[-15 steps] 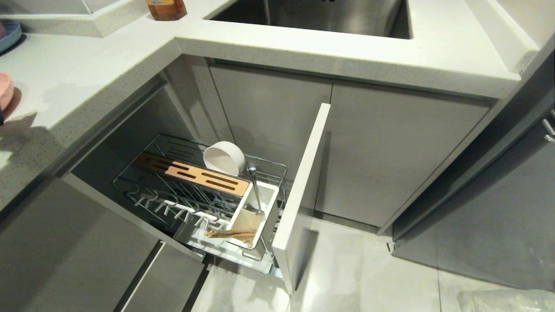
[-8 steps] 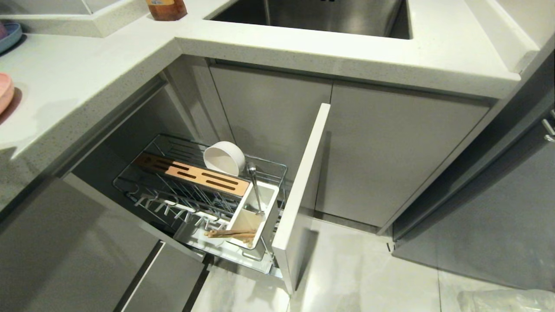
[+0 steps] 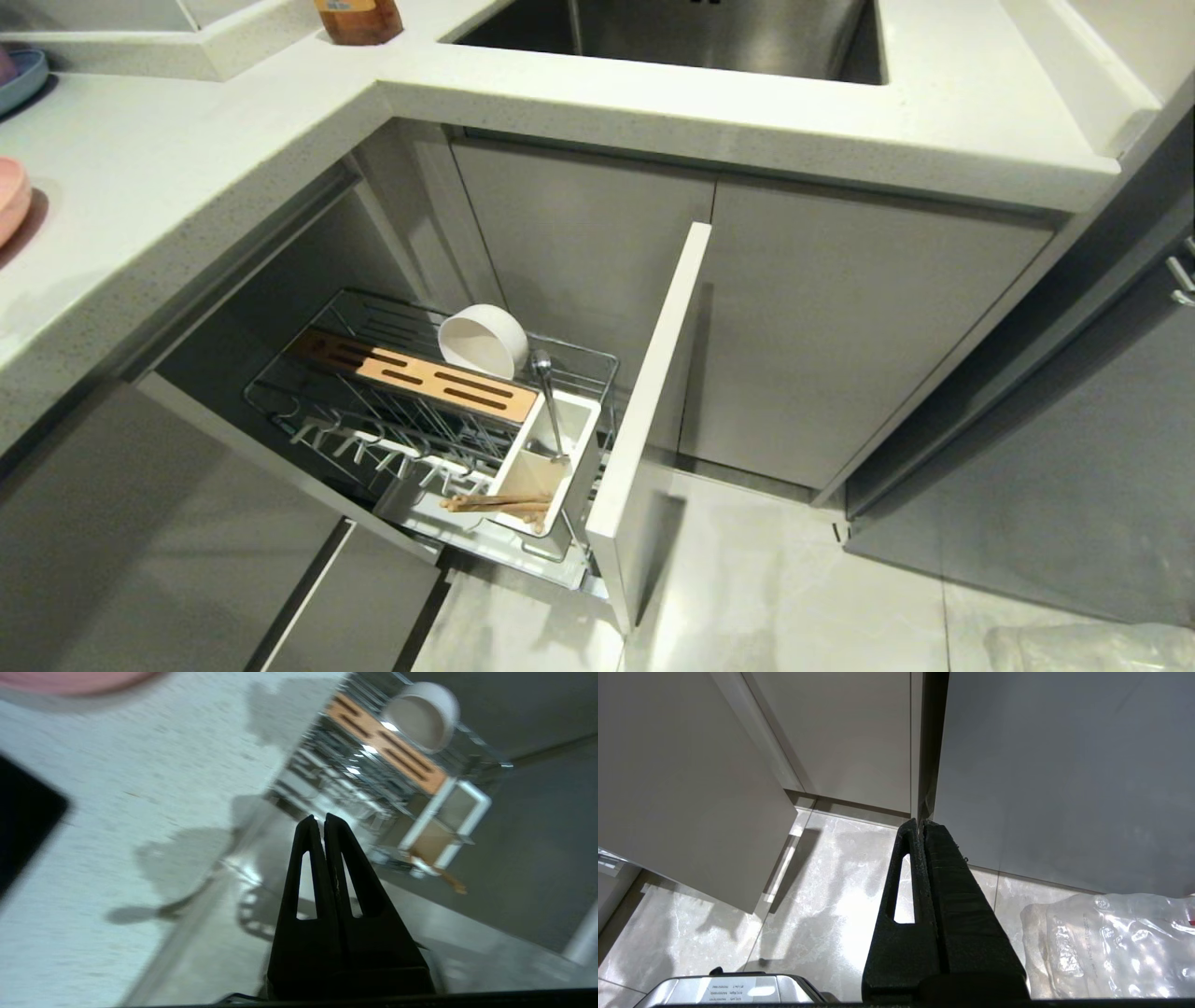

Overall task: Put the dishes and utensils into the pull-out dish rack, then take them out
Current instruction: Take the bowl out of the cupboard

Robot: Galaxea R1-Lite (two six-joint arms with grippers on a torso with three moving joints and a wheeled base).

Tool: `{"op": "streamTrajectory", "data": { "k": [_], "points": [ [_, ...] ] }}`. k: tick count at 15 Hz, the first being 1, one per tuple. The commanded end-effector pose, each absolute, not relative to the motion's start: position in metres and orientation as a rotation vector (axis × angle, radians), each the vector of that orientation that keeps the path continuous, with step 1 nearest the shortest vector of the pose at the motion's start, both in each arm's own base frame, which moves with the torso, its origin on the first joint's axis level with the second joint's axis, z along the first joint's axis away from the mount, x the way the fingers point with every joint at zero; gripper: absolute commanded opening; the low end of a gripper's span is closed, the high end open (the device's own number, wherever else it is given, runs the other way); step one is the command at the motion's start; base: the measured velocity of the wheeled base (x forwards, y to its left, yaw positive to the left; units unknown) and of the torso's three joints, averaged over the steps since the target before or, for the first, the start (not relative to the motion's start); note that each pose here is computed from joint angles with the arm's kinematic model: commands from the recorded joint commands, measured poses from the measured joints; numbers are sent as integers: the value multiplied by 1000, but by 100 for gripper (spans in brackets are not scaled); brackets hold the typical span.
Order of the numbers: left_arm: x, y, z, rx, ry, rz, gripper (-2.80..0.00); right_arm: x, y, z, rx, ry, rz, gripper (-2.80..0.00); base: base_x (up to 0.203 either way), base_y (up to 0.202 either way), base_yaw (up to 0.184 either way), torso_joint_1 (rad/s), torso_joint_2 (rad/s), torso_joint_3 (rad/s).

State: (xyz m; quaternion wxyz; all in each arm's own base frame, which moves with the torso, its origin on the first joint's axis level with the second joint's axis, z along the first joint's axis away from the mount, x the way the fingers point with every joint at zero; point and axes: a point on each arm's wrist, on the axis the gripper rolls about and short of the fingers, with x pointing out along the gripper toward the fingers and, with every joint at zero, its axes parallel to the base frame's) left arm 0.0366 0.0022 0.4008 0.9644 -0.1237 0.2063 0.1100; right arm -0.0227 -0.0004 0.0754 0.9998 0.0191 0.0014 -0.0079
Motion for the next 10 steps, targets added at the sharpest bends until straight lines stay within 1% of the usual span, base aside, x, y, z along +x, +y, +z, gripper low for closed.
{"op": "streamTrajectory", "data": {
  "k": [1,3,5,8,10],
  "points": [
    [29,1,397,-349,423,173,-280,-22,0,75,38,6,-14,-280,0,0,0,0,0,0],
    [36,-4,393,-493,475,111,-280,-22,0,75,38,6,-15,-280,0,0,0,0,0,0],
    [58,-13,389,-615,543,111,-280,-22,0,75,38,6,-15,-280,0,0,0,0,0,0],
    [96,-29,387,-725,588,117,-280,-22,0,75,38,5,-15,-280,0,0,0,0,0,0],
    [124,-41,382,-754,613,128,-280,-22,0,75,38,5,-16,-280,0,0,0,0,0,0]
  ]
}}
